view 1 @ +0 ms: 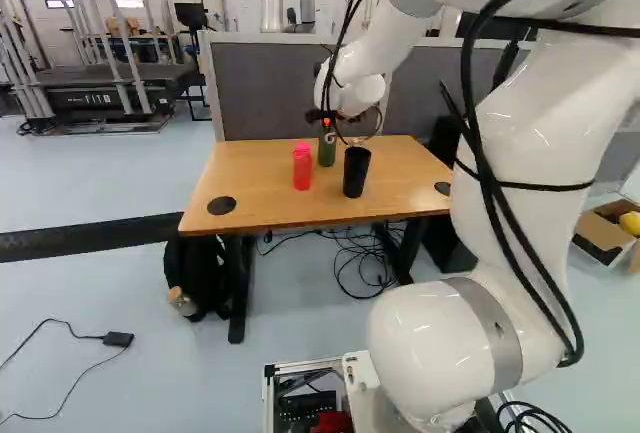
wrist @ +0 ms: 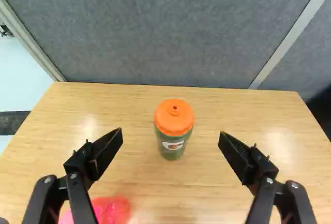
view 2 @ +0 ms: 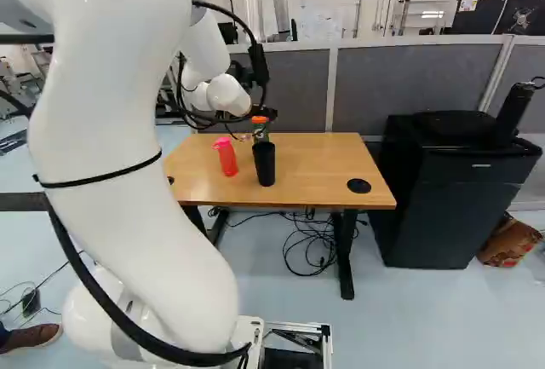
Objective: Pick up the green bottle from the table
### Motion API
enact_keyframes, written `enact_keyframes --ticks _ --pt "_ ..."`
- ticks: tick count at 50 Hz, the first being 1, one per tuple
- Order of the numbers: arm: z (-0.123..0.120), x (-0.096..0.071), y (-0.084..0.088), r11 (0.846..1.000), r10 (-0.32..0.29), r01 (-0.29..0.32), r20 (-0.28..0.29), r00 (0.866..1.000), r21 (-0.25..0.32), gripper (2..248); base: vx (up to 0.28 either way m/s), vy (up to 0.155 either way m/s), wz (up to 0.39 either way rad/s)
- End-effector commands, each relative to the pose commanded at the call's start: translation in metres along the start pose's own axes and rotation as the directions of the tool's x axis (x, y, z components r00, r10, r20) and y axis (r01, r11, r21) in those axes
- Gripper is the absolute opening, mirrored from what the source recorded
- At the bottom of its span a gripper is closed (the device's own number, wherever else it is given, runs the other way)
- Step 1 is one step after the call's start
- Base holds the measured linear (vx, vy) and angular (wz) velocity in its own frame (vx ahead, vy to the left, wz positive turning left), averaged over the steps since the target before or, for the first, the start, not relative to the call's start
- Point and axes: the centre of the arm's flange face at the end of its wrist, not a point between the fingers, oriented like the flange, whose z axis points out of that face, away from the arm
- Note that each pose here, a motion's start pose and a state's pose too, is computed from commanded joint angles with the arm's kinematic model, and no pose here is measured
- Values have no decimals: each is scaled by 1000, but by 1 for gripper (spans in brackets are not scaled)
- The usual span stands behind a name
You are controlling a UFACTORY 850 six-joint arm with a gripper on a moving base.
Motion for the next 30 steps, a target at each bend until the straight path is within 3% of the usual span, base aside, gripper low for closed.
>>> enact_keyframes --ticks 30 --pt "53 -11 1 1000 1 -1 69 998 -1 247 0 0 0"
